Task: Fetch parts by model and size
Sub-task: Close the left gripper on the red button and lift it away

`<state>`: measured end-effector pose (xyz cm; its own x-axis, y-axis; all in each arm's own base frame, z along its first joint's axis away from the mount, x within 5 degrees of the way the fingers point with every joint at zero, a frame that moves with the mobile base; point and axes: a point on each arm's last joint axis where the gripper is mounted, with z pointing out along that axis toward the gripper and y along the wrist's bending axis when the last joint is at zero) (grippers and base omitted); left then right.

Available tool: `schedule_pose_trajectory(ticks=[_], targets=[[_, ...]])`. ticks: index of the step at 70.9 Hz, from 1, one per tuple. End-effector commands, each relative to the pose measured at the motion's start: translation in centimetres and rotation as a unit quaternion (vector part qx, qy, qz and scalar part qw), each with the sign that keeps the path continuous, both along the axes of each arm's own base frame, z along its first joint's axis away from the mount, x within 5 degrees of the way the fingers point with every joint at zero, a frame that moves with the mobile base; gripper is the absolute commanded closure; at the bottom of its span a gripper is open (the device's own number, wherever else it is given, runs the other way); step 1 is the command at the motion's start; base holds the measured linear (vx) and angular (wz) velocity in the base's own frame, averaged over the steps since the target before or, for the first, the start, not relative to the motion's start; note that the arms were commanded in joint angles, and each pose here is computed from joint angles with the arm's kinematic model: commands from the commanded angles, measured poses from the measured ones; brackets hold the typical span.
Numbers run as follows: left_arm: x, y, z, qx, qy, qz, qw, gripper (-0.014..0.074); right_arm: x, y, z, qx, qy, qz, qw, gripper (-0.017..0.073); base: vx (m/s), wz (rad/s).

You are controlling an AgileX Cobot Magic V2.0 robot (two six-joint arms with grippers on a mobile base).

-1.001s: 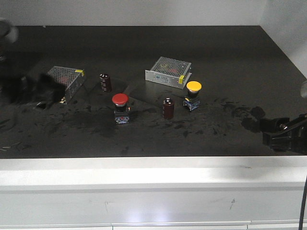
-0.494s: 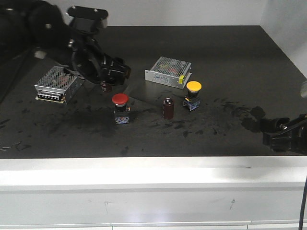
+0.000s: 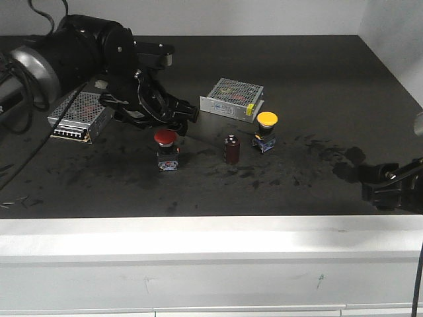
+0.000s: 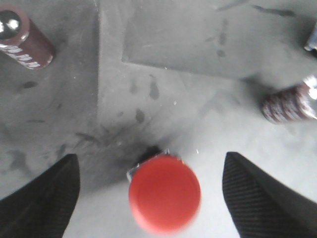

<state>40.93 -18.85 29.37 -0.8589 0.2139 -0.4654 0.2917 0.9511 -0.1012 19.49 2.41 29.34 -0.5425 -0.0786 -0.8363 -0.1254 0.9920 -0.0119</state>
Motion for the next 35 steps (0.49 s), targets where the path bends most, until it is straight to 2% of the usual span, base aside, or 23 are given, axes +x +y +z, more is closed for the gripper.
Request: schedule_pose_trajectory(ticks=[1,21,29,35], targets=[[-0.3,-0.1,2.9,-0.034,-0.044,0.01,0.998,0.0043,0.4,0.0,1.9,0.003,-0.055,0.002,0.998,-0.0001,0.0,0.0],[0.0,-0.3,1.8,-0.028,-0.025,0.012,0.999,0.0065,0.4,0.0,1.9,0.003,-0.055,0.002,0.998,-0.0001,0.0,0.0],[0.0,-0.3,1.8,-0.033,-0.023,0.021,0.999,0.0134,0.4,0.0,1.9,0.003,-0.055,0.002,0.998,-0.0001,0.0,0.0],[0.0,-0.3,1.7,-0.034,-0.021,0.023,0.999,0.0225,0.4,0.0,1.9,0.003,-0.055,0.002,0.998,-0.0001,0.0,0.0]])
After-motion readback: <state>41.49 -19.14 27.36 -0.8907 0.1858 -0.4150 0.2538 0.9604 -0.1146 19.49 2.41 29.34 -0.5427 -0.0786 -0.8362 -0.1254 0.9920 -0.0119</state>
